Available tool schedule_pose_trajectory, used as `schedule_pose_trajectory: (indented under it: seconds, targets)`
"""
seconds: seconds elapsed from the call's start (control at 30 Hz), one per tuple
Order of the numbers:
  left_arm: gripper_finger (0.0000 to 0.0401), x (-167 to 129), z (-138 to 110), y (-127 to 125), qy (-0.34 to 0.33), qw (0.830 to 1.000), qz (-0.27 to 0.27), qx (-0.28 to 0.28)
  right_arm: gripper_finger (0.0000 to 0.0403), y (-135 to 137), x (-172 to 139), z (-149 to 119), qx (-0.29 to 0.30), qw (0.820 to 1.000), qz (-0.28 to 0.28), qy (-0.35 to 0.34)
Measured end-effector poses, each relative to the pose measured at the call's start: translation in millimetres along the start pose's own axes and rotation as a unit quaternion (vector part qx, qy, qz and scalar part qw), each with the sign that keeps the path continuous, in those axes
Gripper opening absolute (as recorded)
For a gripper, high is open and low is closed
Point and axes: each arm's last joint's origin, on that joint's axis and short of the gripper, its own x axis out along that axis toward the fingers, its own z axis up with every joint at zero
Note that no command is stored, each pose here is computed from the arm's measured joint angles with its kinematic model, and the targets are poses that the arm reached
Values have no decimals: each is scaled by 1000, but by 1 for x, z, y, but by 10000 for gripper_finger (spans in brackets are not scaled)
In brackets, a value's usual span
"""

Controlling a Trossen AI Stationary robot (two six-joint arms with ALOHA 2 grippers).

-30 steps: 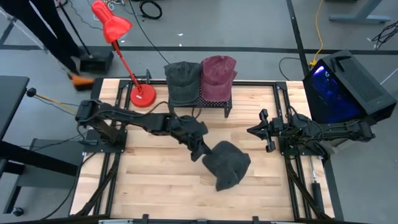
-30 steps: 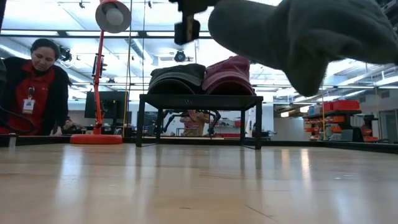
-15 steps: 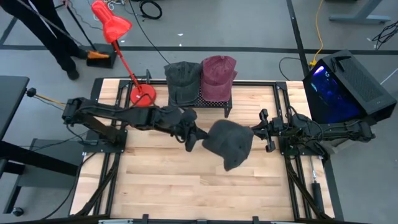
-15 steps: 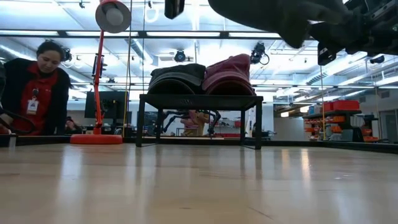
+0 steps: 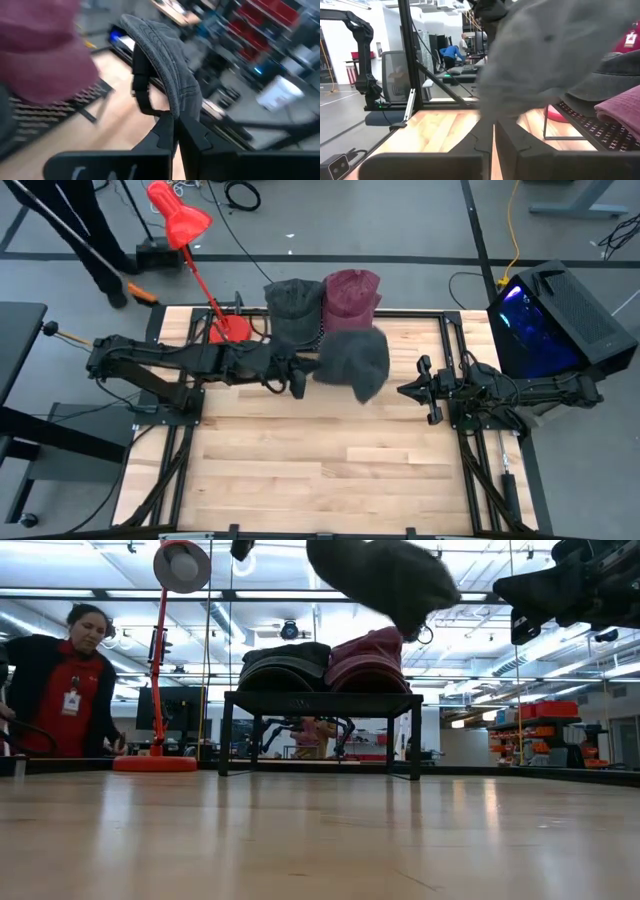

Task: Pick & Place hat
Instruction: Stack the black cap on top of the black cap on the shelf

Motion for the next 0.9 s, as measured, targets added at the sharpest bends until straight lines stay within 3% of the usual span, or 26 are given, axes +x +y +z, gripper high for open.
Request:
schedule_pose_trajectory:
  seconds: [0.23, 0.43, 0.73, 0.9]
  targets:
    - [10, -10, 12, 6, -101, 989, 97, -38, 23, 0, 0, 0, 0, 1000, 0, 0]
    - [10, -12, 21, 4, -182, 972, 129, -74, 23, 0, 0, 0, 0, 1000, 0, 0]
    - [10, -16, 29, 5, -264, 940, 192, -95, 23, 0, 0, 0, 0, 1000, 0, 0]
    - [13, -18, 30, 8, -307, 914, 236, -123, 23, 0, 0, 0, 0, 1000, 0, 0]
